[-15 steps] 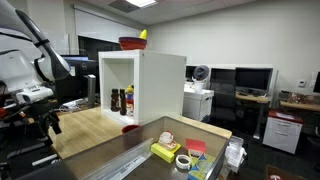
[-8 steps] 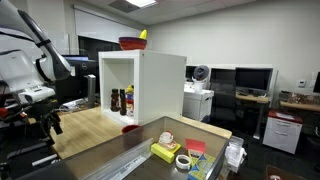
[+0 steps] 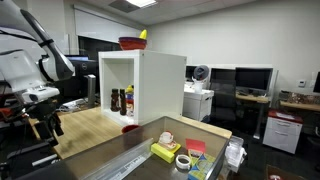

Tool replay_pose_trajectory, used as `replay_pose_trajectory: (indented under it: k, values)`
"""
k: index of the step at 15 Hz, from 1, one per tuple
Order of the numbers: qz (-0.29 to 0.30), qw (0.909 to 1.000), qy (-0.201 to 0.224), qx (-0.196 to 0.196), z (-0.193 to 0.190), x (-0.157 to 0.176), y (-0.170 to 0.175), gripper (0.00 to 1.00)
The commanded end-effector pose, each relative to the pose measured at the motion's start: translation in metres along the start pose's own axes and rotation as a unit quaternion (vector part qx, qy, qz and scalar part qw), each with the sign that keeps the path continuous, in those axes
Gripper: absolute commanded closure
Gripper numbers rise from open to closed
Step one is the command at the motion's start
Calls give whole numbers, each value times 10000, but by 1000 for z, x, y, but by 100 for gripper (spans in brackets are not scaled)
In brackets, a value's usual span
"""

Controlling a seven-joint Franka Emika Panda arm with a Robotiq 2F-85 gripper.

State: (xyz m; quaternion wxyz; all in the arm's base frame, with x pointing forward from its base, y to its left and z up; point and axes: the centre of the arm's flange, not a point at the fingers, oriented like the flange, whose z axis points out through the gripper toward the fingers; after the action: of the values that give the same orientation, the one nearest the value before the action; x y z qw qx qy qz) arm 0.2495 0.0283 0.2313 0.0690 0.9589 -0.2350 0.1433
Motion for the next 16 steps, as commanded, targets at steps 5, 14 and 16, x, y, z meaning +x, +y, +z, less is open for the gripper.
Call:
replay_pose_trajectory:
  k: [5, 14, 16]
  values:
    - [-742, 9968, -153, -251, -34, 21, 20, 0]
    - [-1348, 9893, -288, -483, -38, 34, 36, 0]
    - [-1410, 9882, -300, -520, -39, 36, 36, 0]
